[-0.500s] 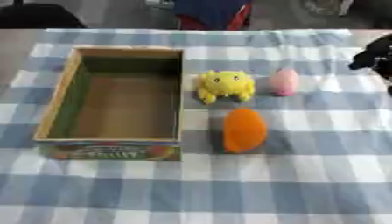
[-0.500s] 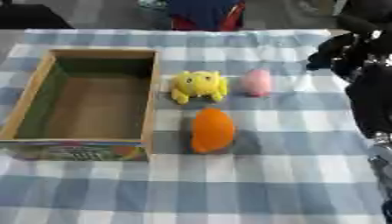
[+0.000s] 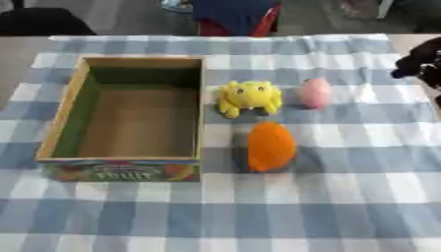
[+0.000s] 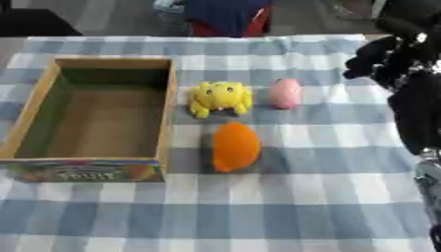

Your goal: Pick up objects on the table and place them in the box.

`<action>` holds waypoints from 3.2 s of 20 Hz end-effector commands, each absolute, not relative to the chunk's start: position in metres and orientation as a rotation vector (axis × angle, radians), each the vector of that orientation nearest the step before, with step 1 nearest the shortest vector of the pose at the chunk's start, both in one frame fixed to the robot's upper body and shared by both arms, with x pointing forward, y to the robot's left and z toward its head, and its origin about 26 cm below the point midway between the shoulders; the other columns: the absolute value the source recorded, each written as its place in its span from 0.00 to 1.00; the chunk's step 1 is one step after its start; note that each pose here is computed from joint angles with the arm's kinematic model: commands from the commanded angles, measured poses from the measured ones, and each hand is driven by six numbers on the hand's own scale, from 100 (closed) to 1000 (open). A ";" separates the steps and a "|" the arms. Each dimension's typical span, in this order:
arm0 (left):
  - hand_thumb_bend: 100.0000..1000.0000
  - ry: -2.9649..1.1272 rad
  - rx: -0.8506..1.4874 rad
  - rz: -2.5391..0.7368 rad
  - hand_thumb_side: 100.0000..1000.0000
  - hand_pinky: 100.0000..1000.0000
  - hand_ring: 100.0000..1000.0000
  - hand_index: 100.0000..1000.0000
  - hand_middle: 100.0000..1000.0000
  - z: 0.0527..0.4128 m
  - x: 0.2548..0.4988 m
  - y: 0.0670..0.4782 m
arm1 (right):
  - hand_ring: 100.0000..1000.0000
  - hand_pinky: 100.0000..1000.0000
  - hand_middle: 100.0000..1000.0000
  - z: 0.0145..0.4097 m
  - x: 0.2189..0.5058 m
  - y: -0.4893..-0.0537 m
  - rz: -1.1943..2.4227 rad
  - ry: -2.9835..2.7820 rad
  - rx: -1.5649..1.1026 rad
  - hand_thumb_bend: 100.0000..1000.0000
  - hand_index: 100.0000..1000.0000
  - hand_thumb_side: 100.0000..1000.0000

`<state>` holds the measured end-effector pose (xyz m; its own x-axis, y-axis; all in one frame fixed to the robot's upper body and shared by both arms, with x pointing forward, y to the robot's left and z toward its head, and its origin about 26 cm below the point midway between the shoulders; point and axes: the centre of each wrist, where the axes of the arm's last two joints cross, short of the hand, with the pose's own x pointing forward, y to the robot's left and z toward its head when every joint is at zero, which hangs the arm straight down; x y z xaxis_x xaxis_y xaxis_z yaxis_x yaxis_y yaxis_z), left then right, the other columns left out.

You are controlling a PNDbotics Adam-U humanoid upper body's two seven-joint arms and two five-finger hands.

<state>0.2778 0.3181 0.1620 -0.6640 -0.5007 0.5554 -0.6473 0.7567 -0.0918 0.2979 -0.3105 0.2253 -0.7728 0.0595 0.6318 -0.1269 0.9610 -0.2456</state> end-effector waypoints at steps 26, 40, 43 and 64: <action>0.09 -2.451 0.869 0.326 0.82 0.19 0.57 0.79 0.52 0.167 0.273 0.322 | 0.76 0.66 0.71 0.269 0.289 -0.323 1.227 -2.183 -0.525 0.05 0.85 1.00; 0.09 -2.453 0.824 0.292 0.82 0.19 0.57 0.79 0.52 0.170 0.275 0.319 | 0.78 0.68 0.71 0.304 0.291 -0.303 1.563 -2.053 -0.700 0.25 0.83 1.00; 0.09 -2.455 0.819 0.290 0.82 0.18 0.57 0.79 0.52 0.171 0.276 0.318 | 0.79 0.68 0.72 0.307 0.292 -0.297 1.620 -2.035 -0.708 0.31 0.85 1.00; 0.07 -2.498 0.691 0.278 0.82 0.19 0.57 0.79 0.52 0.181 0.284 0.302 | 0.80 0.69 0.76 0.288 0.337 -0.247 1.811 -1.770 -0.481 0.42 1.00 0.48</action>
